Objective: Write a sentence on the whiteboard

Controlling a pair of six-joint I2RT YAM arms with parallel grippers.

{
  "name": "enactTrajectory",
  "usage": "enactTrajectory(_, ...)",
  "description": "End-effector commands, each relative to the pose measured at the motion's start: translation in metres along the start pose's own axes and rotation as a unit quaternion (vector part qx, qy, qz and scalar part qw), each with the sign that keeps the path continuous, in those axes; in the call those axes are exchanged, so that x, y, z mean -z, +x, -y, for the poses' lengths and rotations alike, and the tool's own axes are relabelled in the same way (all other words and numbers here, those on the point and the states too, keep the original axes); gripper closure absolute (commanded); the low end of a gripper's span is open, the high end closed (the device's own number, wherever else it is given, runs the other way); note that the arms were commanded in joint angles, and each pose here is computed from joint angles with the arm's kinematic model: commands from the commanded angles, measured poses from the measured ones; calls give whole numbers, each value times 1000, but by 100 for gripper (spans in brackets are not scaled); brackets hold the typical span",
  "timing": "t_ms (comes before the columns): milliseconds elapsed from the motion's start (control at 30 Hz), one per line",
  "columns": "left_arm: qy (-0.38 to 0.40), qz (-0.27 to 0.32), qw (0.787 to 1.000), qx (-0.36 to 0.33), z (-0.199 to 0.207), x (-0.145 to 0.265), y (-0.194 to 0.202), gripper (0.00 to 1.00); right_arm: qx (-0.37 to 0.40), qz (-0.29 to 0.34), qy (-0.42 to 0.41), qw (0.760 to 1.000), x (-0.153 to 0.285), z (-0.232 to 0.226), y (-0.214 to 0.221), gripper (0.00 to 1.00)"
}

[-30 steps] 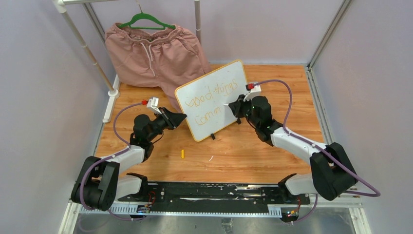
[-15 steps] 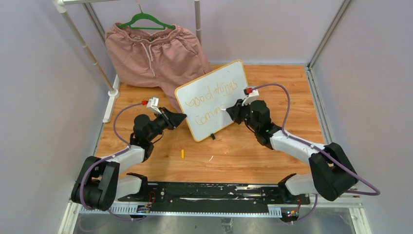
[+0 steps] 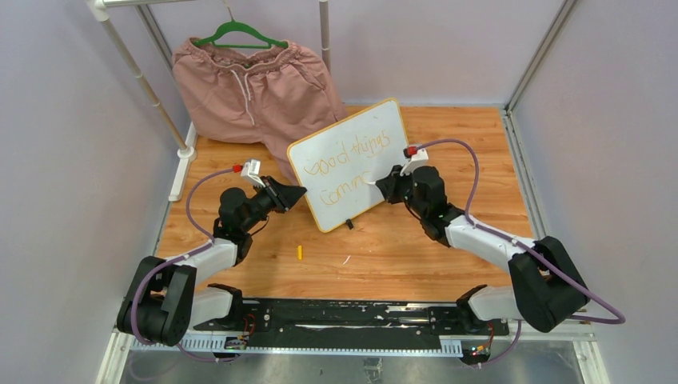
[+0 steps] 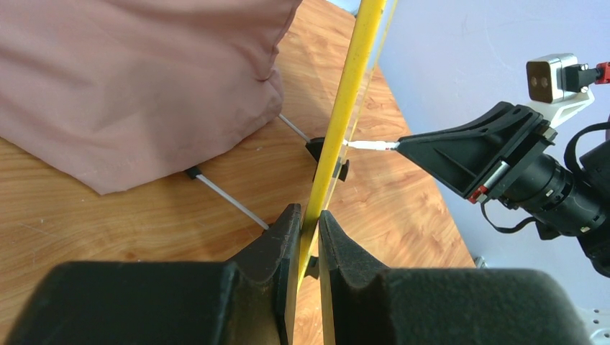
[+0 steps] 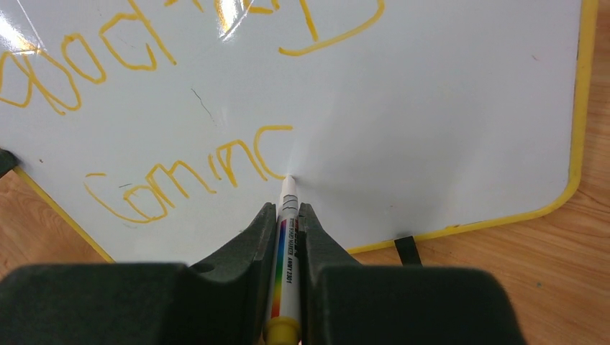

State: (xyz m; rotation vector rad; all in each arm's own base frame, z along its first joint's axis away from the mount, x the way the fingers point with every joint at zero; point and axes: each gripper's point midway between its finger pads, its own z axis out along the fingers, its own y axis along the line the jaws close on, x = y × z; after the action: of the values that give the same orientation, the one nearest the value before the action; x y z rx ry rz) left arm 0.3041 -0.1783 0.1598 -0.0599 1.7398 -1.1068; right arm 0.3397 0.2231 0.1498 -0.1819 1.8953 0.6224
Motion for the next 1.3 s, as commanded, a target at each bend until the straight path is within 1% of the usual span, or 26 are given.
enactTrajectory(0, 27, -5, 1000, -12, 13, 0, 1, 82, 3, 24, 19, 1000, -1, 8, -24, 100)
enactTrajectory(233, 26, -6, 1000, -11, 13, 0, 2, 82, 6, 34, 16, 999, -6, 6, -38, 100)
enactTrajectory(633, 27, -6, 1000, -12, 13, 0, 2, 82, 8, 40, 14, 999, -10, 5, -45, 100)
enactTrajectory(1267, 28, -4, 1000, -12, 14, 0, 1, 82, -7, -8, 17, 1000, 0, 14, 3, 100)
